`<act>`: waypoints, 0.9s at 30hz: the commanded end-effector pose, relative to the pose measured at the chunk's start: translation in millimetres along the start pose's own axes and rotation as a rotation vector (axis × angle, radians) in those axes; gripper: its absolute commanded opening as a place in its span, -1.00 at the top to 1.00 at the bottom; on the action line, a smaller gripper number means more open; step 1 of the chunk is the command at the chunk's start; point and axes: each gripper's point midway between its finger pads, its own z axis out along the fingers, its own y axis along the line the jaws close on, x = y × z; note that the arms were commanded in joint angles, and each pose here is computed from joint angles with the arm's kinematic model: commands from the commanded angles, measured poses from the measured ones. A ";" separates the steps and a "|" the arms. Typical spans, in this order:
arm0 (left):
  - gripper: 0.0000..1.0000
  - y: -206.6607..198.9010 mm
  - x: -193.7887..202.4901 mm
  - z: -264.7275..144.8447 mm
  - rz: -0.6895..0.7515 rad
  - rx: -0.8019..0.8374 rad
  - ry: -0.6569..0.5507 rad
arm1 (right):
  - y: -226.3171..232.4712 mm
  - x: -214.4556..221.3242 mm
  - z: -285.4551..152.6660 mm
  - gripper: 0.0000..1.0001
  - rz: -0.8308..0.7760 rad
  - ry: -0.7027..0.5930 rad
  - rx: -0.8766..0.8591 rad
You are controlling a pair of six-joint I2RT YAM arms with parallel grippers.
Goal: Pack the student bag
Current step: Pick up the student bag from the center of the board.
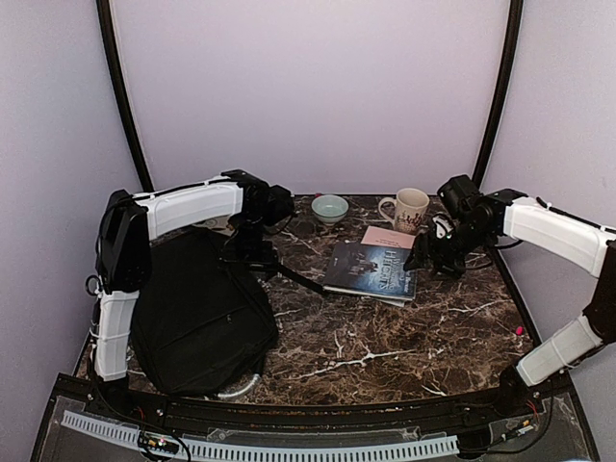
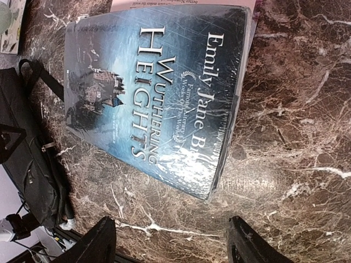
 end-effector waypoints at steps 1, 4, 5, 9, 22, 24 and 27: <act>-0.78 4.2 13.4 18.4 -0.070 -0.001 0.108 | 11.3 -3.8 2.7 -0.39 -0.011 -0.003 -0.020; -0.77 4.5 20.6 41.7 -0.096 -0.011 0.177 | 12.8 -3.8 3.5 -0.38 -0.020 -0.001 -0.017; -0.75 6.2 24.2 50.5 -0.107 -0.008 0.201 | 12.6 -3.4 3.8 -0.39 -0.021 0.001 -0.016; -0.38 12.4 28.4 64.0 -0.135 -0.009 0.235 | 12.0 -0.6 4.3 -0.38 -0.026 0.005 -0.016; 1.00 2.3 15.4 1.9 -0.109 0.248 0.061 | 59.7 0.5 3.9 -0.24 -0.269 -0.054 -0.156; 1.00 -5.0 21.3 -7.2 -0.055 0.328 0.055 | 84.4 4.9 1.0 -0.24 -0.405 -0.094 -0.202; 1.00 -6.4 35.0 -12.6 0.028 0.379 0.054 | 118.7 21.6 0.3 -0.24 -0.613 -0.139 -0.284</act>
